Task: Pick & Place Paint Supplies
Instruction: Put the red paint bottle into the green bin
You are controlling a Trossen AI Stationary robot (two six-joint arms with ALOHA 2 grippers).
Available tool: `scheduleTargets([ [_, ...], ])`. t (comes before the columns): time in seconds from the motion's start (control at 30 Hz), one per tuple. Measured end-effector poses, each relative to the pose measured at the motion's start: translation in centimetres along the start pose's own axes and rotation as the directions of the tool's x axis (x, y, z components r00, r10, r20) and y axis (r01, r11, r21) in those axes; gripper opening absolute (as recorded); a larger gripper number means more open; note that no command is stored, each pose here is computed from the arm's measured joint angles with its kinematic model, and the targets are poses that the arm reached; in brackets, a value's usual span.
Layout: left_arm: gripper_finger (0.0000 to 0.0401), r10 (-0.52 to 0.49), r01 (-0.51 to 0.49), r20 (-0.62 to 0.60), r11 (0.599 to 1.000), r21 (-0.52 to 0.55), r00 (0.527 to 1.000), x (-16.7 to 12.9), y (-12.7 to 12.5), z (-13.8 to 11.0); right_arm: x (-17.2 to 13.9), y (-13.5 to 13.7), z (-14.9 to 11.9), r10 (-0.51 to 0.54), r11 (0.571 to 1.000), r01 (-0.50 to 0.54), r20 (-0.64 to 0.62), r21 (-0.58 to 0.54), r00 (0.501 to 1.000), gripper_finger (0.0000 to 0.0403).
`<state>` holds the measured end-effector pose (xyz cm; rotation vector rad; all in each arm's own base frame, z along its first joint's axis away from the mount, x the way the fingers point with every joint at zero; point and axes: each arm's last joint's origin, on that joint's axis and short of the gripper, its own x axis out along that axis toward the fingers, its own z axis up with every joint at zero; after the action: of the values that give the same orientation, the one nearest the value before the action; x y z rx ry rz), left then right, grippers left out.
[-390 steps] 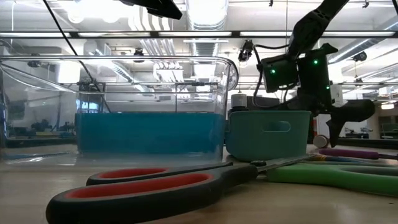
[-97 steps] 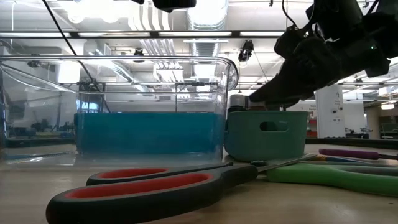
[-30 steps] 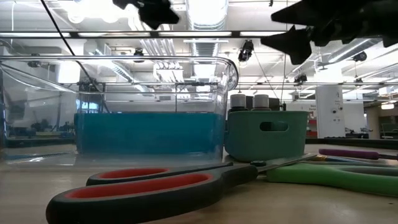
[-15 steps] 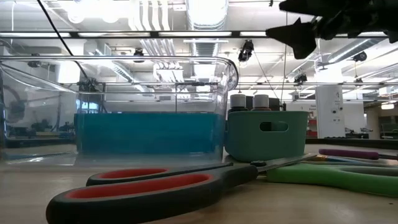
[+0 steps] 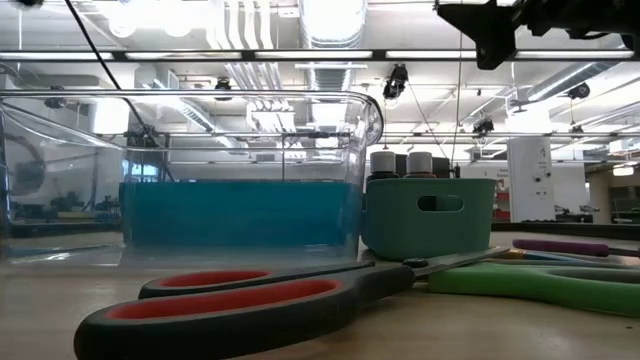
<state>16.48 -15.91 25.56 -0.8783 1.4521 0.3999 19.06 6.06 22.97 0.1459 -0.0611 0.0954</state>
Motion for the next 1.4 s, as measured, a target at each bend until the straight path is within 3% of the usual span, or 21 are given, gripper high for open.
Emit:
scheduleTargets([
  [0.1,0.0288,0.048,-0.053,-0.039,0.989,-0.138,0.998,1.1,0.8,-0.2,-0.1,0.1,0.2,0.006,1.000,-0.005,0.007,-0.005,1.000,0.0309],
  [0.23,0.0288,0.115,-0.153,-0.143,0.943,-0.296,0.983,2.6,2.2,-0.3,-0.2,0.1,0.3,0.007,1.000,-0.007,0.014,-0.016,1.000,0.0309],
  [0.4,0.0288,0.148,-0.237,-0.241,0.886,-0.400,0.959,4.7,3.6,-0.1,-0.2,0.1,0.3,0.008,1.000,-0.008,0.014,-0.017,1.000,0.0309],
  [0.73,0.0288,0.065,-0.173,-0.247,0.877,-0.448,0.967,8.0,5.6,2.3,-0.2,0.3,0.3,0.040,0.999,-0.040,0.011,-0.020,0.999,0.0309],
  [1.03,0.0283,0.029,-0.154,-0.278,0.885,-0.439,0.960,9.4,6.6,2.5,-0.3,0.6,0.2,0.056,0.998,-0.055,0.004,-0.022,0.998,0.0309],
  [1.17,0.0254,0.014,-0.140,-0.275,0.885,-0.445,0.961,9.6,6.7,2.6,-0.3,0.5,0.2,0.055,0.998,-0.055,0.004,-0.023,0.998,0.0309],
  [1.4,0.0170,0.025,-0.140,-0.248,0.878,-0.458,0.968,9.7,6.9,2.7,-0.3,0.6,0.2,0.055,0.998,-0.055,0.004,-0.024,0.998,0.0309],
])
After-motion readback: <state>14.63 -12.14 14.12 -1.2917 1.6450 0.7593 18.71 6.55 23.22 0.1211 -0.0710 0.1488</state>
